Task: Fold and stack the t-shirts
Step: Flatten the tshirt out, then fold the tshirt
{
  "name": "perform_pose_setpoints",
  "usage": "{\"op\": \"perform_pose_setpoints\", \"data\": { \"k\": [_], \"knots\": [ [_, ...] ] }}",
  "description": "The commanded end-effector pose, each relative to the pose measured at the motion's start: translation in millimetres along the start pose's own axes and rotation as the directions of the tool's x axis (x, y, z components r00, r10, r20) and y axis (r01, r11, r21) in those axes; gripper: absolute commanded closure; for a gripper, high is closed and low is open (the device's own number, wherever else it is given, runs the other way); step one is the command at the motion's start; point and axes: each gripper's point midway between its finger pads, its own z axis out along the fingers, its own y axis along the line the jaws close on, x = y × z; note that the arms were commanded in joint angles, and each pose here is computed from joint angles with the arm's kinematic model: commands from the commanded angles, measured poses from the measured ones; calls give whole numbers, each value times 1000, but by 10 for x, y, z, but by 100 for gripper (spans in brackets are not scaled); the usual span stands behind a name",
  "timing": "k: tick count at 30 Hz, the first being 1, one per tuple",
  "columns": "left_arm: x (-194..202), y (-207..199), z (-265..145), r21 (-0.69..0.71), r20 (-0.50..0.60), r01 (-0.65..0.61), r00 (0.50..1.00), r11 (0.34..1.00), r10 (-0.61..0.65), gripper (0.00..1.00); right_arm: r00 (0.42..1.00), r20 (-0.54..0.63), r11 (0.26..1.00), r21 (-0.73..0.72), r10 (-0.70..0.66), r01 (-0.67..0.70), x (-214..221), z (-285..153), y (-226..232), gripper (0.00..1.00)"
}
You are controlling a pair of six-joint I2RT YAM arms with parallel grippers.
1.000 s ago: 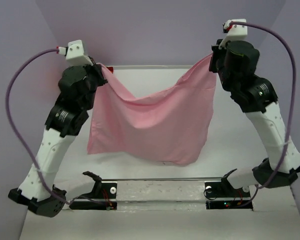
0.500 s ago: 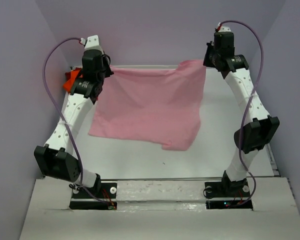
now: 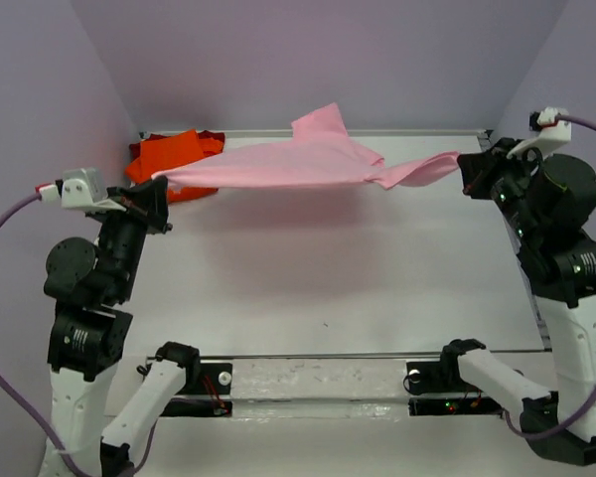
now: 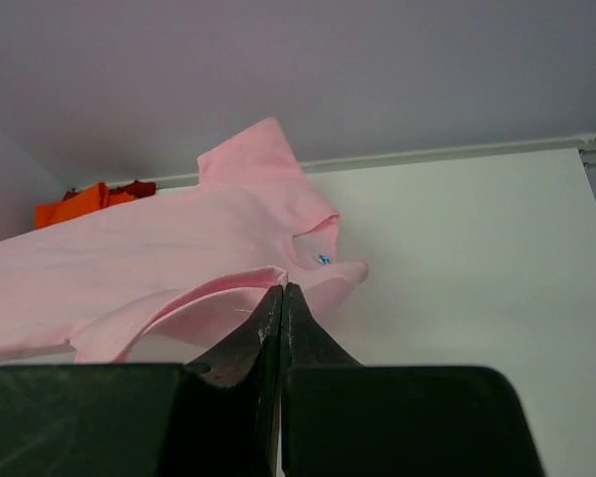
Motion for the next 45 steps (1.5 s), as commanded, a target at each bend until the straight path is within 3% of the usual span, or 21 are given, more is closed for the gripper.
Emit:
{"op": "perform_pose_setpoints", "data": {
  "k": [1, 4, 5, 6, 11, 13, 14, 15, 18, 21, 22, 25, 27, 28, 32, 36, 38, 39, 42, 45],
  "knots": [
    [342, 15, -311, 38, -84, 51, 995, 998, -48, 100, 999, -23, 996, -81, 24, -26, 186, -507, 85, 100],
    [252, -14, -500, 54, -81, 54, 996, 997, -50, 100, 996, 83, 1000, -20, 21, -20, -80, -848, -33, 100],
    [199, -35, -519, 57, -76, 57, 996, 997, -53, 100, 990, 143, 1000, -19, 18, -16, -348, -983, -5, 100],
    [42, -91, -516, 66, -54, 61, 997, 996, -58, 100, 992, 128, 1000, -9, 15, -14, -391, -1016, -5, 100],
    [-665, -452, -414, 159, 38, 93, 994, 983, -100, 100, 986, 163, 999, -38, 33, -28, -917, -811, 194, 100],
    [-679, -558, -163, 169, -4, 84, 996, 982, -84, 100, 968, 246, 999, -30, 36, -30, -1283, -875, 231, 100],
    [-901, -564, -139, 146, 46, 85, 995, 986, -93, 100, 976, 215, 1000, -7, 24, -23, -1277, -615, 227, 100],
    [-953, -576, -64, 135, 56, 79, 995, 988, -87, 100, 961, 274, 999, -11, 32, -30, -1466, -778, 240, 100],
    [-937, -642, 421, 76, 23, 54, 998, 996, -56, 100, 960, 276, 999, -12, 37, -35, -1648, -265, 333, 100],
    [-895, -543, 710, -13, 35, 36, 999, 999, -36, 100, 974, 227, 1000, 22, 16, -22, -1515, 237, 301, 100],
    [-780, -502, 909, -42, 23, 21, 1000, 999, -20, 100, 985, 170, 997, 72, 3, -15, -1325, 607, 219, 100],
    [-315, -179, 1366, -118, -32, -21, 999, 993, 18, 100, 996, 85, 991, 133, -29, 17, -964, 1189, 93, 100],
    [166, 43, 1588, -153, -114, -36, 993, 988, 18, 100, 998, -45, 983, 175, -46, 53, -347, 1678, -66, 100],
    [321, 180, 1752, -169, -120, -20, 993, 985, -1, 100, 999, -22, 983, 179, -48, 51, -278, 1847, -90, 100],
    [1257, 666, 2133, -250, -250, -58, 968, 967, -7, 100, 982, -190, 967, 246, -20, 67, 762, 2578, -446, 100],
    [2175, 1166, 2562, -293, -376, -114, 927, 949, -4, 100, 955, -293, 952, 278, -40, 125, 1485, 3062, -720, 100],
    [2389, 1295, 2714, -302, -406, -133, 914, 944, -1, 100, 947, -319, 947, 291, -38, 136, 1730, 3218, -798, 100],
    [2732, 1435, 2785, -310, -460, -155, 888, 938, -5, 100, 929, -369, 945, 294, -27, 145, 2039, 3323, -910, 100],
    [2941, 1493, 2994, -295, -489, -167, 872, 941, 1, 100, 929, -368, 946, 285, -37, 151, 2208, 3477, -949, 100],
    [3398, 1605, 3094, -286, -554, -170, 832, 943, -18, 100, 915, -402, 947, 275, -42, 164, 2457, 3595, -996, 100]
  ]
}}
